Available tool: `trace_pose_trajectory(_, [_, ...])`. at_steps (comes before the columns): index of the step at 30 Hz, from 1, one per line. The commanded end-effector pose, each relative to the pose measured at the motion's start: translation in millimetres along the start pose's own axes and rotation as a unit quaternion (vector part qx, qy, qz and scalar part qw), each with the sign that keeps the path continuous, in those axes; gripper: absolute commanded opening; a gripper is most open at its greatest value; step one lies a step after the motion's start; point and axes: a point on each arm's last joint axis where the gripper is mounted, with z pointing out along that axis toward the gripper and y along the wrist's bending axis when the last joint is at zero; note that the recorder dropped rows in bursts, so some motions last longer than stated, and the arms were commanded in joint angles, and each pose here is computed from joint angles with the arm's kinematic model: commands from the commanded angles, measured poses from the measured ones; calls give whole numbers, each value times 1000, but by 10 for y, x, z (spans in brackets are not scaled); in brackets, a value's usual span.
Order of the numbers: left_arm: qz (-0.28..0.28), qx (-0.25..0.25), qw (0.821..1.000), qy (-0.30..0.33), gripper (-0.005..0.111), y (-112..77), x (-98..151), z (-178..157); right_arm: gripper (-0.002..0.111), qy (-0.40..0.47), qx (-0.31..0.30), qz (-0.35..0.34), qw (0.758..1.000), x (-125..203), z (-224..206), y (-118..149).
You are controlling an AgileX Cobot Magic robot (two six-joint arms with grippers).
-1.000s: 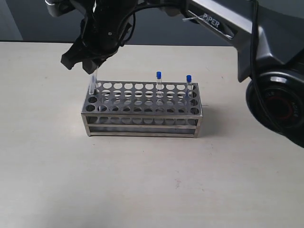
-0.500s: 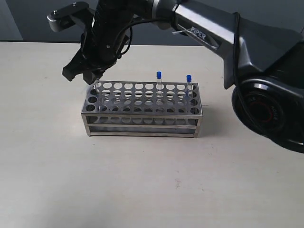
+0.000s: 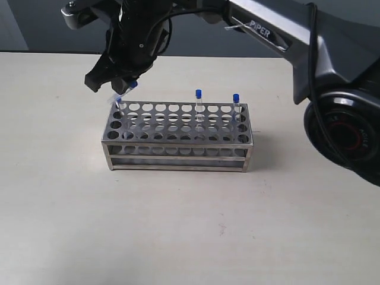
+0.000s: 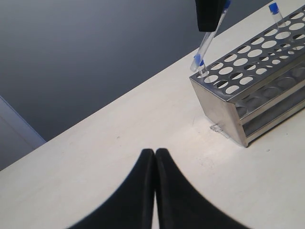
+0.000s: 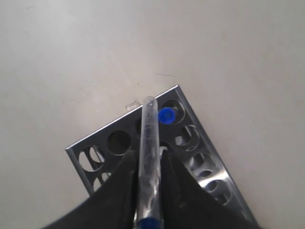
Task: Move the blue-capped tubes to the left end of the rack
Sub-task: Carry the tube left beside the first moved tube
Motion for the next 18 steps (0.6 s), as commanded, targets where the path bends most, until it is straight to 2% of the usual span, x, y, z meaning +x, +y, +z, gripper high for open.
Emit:
trace_pose_trajectory(1, [-2,2,1000,-5,1,4,-22,-2,0,1,25,-9,1000,4,-113,-39])
trace_pose_trajectory(18, [-2,2,1000,-5,1,4,-22,-2,0,-29,-18,5,999,-51,-270,64])
